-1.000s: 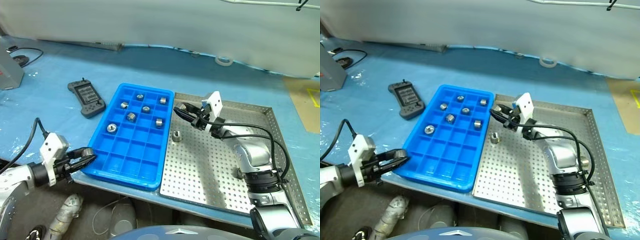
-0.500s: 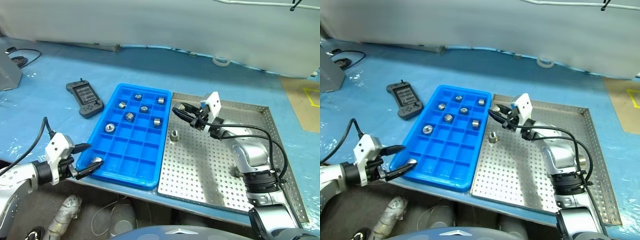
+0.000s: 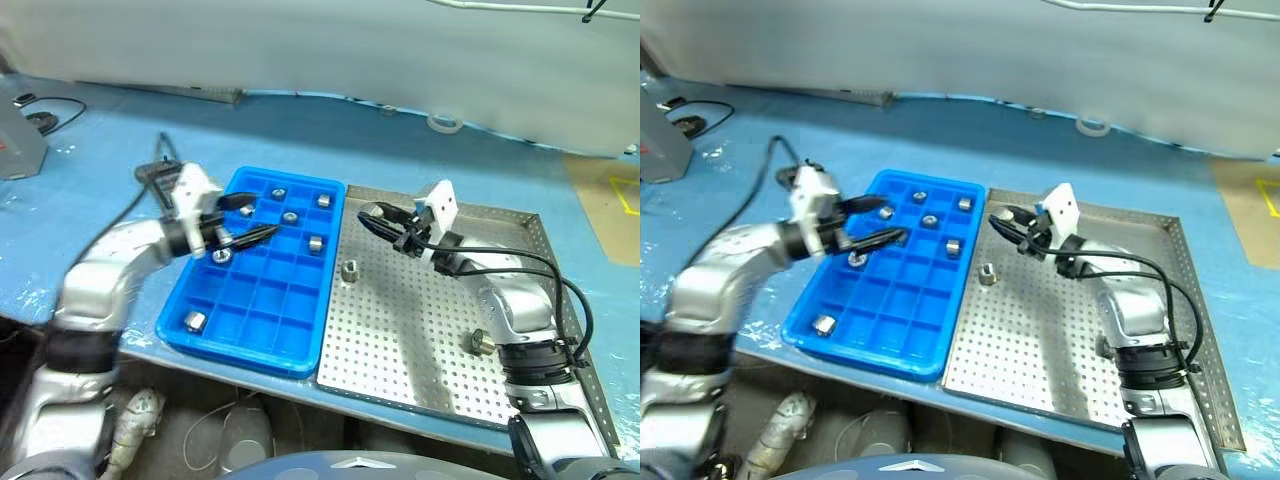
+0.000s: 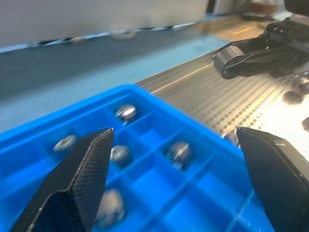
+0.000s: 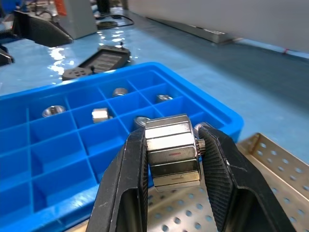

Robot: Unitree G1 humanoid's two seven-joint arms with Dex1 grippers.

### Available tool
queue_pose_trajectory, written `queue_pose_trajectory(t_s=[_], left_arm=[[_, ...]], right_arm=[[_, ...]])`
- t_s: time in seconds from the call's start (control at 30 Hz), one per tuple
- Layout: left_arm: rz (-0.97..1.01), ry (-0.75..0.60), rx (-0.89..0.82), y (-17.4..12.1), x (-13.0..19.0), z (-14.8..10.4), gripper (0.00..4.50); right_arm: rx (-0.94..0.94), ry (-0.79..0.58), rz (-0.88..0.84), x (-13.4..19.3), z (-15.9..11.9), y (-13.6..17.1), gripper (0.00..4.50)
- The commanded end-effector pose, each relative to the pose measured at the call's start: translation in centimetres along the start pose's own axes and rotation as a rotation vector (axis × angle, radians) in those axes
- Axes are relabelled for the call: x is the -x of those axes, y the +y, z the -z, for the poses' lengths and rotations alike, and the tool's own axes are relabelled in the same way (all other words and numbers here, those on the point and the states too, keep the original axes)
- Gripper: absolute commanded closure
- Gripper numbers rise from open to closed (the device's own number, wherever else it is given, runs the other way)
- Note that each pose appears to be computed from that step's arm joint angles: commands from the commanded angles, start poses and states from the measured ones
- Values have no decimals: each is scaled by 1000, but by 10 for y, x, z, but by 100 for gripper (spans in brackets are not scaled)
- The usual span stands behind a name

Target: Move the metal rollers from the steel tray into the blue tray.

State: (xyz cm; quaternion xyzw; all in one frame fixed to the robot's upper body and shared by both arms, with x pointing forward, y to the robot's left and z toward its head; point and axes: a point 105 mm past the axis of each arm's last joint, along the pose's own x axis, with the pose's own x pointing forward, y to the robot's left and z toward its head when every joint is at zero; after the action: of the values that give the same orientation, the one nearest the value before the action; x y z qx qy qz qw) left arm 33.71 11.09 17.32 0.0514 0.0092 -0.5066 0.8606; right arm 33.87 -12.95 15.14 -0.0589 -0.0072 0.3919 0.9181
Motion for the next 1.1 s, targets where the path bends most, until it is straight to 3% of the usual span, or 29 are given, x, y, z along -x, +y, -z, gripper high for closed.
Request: queue_pose_trajectory(t_s=[0.03, 0.23, 0.33, 0.43, 0.7, 0.93, 1.1], left_arm=[[121, -18, -55, -15, -38, 0, 21], [324, -58, 19, -44, -93, 5, 21], [412, -75, 187, -51, -110, 1, 21], [561, -118, 395, -63, -113, -17, 21], [673, -29, 512, -75, -122, -11, 21], [724, -11, 594, -87, -129, -11, 21], [760, 63, 562, -100, -127, 5, 21]], right_arm=[[41, -47, 70, 18, -17, -8, 331], [44, -27, 162, 47, -14, 3, 331], [41, -20, 182, 57, -14, 16, 331], [93, -1, 161, 61, -16, 30, 331], [302, 83, 71, 58, -15, 47, 331], [363, 112, 13, 58, 4, 45, 331], [379, 97, -10, 57, 12, 39, 331]])
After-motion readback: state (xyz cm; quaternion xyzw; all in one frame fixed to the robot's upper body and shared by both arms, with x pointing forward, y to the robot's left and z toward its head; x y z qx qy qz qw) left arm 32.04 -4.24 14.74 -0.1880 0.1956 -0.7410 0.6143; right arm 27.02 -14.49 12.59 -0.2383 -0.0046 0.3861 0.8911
